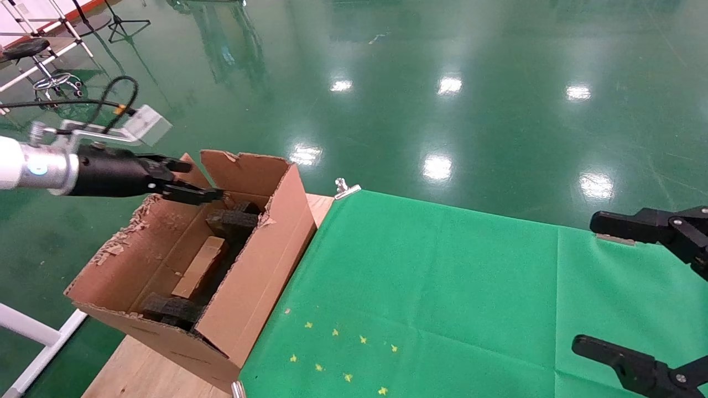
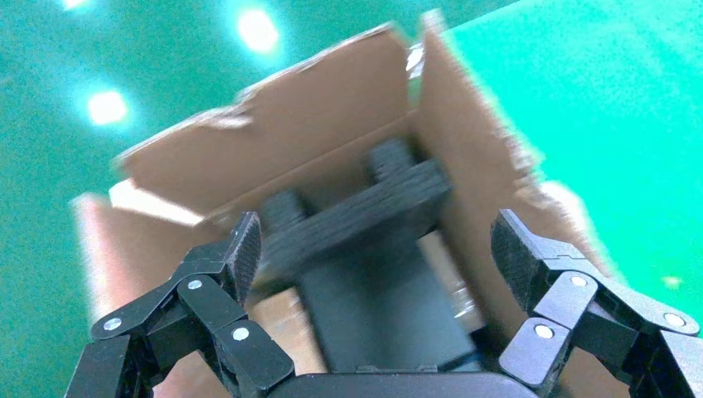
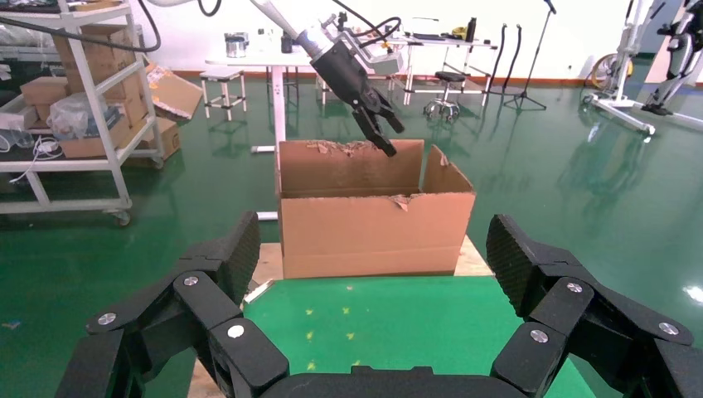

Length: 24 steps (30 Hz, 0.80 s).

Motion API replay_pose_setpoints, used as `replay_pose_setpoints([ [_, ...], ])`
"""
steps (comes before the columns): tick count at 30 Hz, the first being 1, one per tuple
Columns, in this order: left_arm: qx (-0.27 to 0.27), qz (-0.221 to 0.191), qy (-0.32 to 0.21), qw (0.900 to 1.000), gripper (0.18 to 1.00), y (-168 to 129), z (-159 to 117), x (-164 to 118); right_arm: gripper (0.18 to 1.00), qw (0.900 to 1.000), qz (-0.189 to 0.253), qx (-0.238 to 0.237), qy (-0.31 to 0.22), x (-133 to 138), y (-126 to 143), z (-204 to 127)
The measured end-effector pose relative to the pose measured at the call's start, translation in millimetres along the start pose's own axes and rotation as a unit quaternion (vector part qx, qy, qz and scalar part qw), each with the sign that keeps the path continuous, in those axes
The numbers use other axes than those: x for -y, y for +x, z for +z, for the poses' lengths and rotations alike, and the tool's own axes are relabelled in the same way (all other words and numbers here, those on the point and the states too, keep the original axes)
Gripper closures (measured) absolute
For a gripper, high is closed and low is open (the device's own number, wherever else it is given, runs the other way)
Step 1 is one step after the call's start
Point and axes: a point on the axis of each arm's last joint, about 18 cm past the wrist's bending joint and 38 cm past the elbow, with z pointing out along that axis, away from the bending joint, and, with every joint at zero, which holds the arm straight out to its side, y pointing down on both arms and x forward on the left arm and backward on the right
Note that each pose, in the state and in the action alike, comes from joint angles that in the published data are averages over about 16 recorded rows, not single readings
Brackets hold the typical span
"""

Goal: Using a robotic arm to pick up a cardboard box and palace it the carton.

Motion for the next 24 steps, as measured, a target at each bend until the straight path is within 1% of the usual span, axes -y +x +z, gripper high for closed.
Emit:
replay_pose_setpoints([
  [6, -0.03, 0.024, 0.043, 0.9983, 0.183, 19, 9, 15, 0.178, 1.0, 0.0, 0.0, 0.0, 0, 0, 0],
  [12, -0.067, 0.049, 0.086, 0.9929, 0.183, 42, 15, 29, 0.178, 1.0, 0.0, 0.0, 0.0, 0, 0, 0],
  [18, -0.107, 0.072, 0.128, 0.9834, 0.183, 69, 17, 41, 0.178, 1.0, 0.0, 0.0, 0.0, 0, 0, 0],
  [24, -0.152, 0.094, 0.168, 0.9695, 0.183, 99, 16, 51, 0.178, 1.0, 0.0, 0.0, 0.0, 0, 0, 0],
])
